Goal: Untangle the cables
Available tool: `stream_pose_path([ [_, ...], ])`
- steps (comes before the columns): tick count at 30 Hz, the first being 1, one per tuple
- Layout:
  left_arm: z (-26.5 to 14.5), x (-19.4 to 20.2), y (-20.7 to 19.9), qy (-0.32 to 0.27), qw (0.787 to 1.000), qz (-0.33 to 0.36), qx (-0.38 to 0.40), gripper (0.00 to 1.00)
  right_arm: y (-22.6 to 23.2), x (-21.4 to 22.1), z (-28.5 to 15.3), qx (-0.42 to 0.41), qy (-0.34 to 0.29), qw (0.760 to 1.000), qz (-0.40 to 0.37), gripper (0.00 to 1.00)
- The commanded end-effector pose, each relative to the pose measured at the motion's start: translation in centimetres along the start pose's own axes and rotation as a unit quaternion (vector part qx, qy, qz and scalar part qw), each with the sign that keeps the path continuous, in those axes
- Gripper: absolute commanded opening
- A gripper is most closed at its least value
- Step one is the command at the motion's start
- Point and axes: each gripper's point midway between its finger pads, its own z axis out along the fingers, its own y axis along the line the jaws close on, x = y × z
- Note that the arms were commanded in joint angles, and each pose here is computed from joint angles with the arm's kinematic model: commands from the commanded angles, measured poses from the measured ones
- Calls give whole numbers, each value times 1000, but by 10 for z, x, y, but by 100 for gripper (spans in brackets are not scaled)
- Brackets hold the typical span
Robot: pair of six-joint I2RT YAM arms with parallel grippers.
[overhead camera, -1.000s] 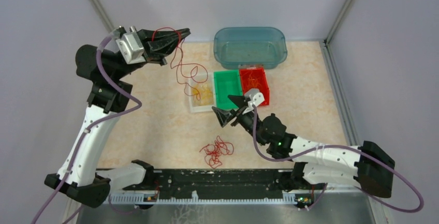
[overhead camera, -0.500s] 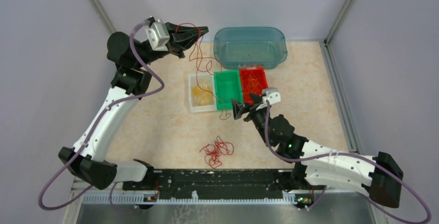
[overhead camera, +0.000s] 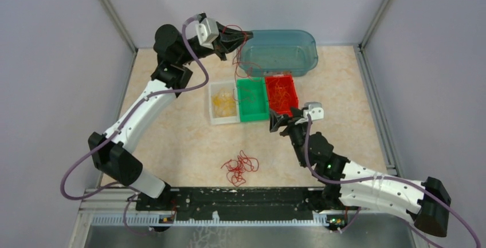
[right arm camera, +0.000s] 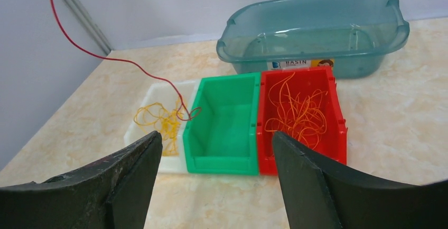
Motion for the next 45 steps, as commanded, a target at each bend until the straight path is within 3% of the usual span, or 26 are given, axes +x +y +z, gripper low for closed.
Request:
stream_pose_path([
  [1, 11, -21, 5, -30, 999, 40, 12, 0, -6, -11, -1, 13, -14, 1000, 21, 77],
  [30, 27, 50, 19, 17, 999, 49, 16, 0, -20, -28, -18, 14, -28, 998, 58, 72],
  [45, 2, 152, 12, 136, 981, 124, 53, 0, -24, -37, -22, 18, -36, 997, 64, 72],
])
